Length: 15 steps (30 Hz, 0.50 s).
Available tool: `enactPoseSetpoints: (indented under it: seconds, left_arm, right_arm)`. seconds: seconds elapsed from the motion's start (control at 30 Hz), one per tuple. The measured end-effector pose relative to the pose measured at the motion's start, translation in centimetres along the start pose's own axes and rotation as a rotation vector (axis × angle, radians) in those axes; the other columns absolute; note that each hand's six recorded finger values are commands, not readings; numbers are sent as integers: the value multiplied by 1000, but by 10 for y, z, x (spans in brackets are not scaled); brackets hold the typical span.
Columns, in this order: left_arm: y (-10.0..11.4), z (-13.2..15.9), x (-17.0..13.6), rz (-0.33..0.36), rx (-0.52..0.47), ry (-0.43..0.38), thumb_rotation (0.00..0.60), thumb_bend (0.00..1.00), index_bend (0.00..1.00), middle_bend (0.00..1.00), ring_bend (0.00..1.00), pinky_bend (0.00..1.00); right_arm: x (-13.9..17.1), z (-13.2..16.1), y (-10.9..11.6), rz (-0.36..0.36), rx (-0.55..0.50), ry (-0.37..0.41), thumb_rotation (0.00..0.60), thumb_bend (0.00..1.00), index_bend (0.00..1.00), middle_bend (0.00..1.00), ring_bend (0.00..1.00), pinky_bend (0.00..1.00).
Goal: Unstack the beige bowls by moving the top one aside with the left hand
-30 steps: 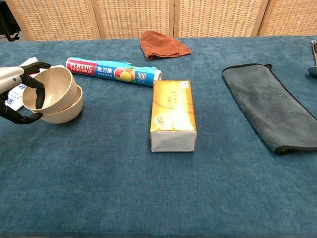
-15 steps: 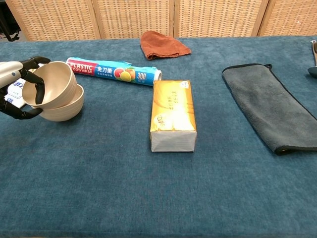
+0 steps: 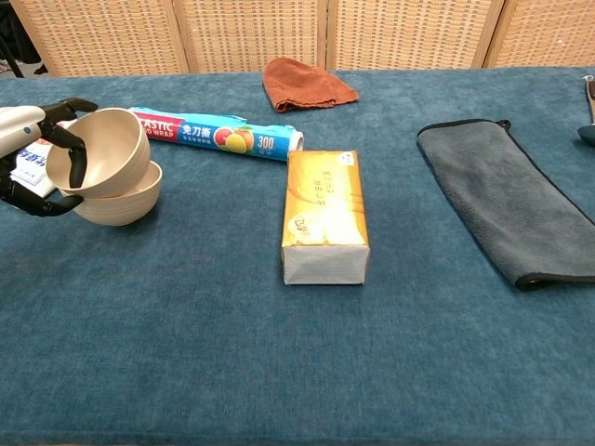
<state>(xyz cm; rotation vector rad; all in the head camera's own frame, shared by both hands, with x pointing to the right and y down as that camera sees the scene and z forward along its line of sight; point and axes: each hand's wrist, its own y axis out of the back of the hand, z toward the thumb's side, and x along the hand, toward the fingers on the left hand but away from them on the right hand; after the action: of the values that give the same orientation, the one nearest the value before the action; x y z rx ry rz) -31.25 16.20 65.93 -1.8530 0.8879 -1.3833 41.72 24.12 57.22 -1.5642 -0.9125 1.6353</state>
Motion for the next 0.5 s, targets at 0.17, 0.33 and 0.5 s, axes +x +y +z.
enactPoseSetpoints:
  seconds: [0.17, 0.33, 0.5]
  left_arm:
    - [2, 1, 0, 5, 1, -3, 600, 355, 656, 0, 0, 0]
    - [5, 2, 1, 12, 1, -5, 600, 356, 656, 0, 0, 0]
    - [7, 3, 0, 10, 1, -6, 600, 355, 656, 0, 0, 0]
  right_arm:
    - [0, 0, 0, 1, 1, 0, 600, 311, 342, 65, 21, 169]
    - [0, 0, 0, 2, 1, -1, 600, 311, 342, 65, 21, 169]
    - [0, 0, 0, 1, 2, -1, 600, 311, 342, 65, 21, 169]
